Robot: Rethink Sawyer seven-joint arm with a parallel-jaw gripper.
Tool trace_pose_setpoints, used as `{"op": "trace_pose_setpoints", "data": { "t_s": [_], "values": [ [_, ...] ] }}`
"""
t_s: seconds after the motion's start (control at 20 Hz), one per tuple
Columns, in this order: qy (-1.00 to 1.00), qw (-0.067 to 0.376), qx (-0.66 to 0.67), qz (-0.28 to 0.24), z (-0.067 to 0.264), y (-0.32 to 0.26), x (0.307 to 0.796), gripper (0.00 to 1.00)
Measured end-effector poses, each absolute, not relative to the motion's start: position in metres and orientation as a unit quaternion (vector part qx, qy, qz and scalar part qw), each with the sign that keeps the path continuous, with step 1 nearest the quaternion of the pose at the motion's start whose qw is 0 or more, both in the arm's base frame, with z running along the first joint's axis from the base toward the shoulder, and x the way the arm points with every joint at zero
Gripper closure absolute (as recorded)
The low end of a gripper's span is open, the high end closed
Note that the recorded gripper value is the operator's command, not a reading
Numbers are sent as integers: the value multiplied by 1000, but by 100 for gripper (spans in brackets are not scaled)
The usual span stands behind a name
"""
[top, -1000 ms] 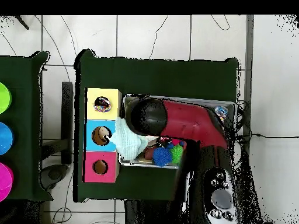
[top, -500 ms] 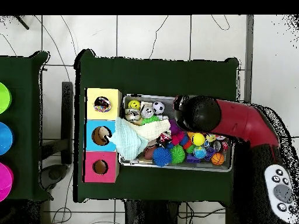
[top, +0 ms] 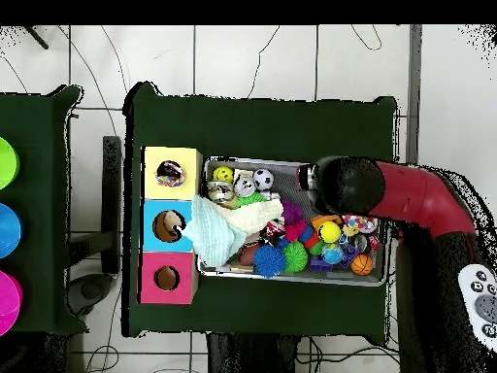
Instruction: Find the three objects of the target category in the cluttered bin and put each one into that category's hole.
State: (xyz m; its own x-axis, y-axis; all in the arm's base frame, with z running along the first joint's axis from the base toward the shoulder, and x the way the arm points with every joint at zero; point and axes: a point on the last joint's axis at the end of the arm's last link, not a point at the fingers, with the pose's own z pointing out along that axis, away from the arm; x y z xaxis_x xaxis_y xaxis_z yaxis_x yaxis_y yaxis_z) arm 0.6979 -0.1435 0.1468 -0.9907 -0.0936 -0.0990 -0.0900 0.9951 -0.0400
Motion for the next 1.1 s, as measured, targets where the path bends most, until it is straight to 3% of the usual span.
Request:
{"op": "trace_pose_setpoints", "data": {
  "t_s": [0.55, 1.1],
  "values": [
    [995, 66, -79, -5, 163, -131, 711, 100],
    [996, 32, -77, -12, 191, -174, 711, 100]
  ]
}}
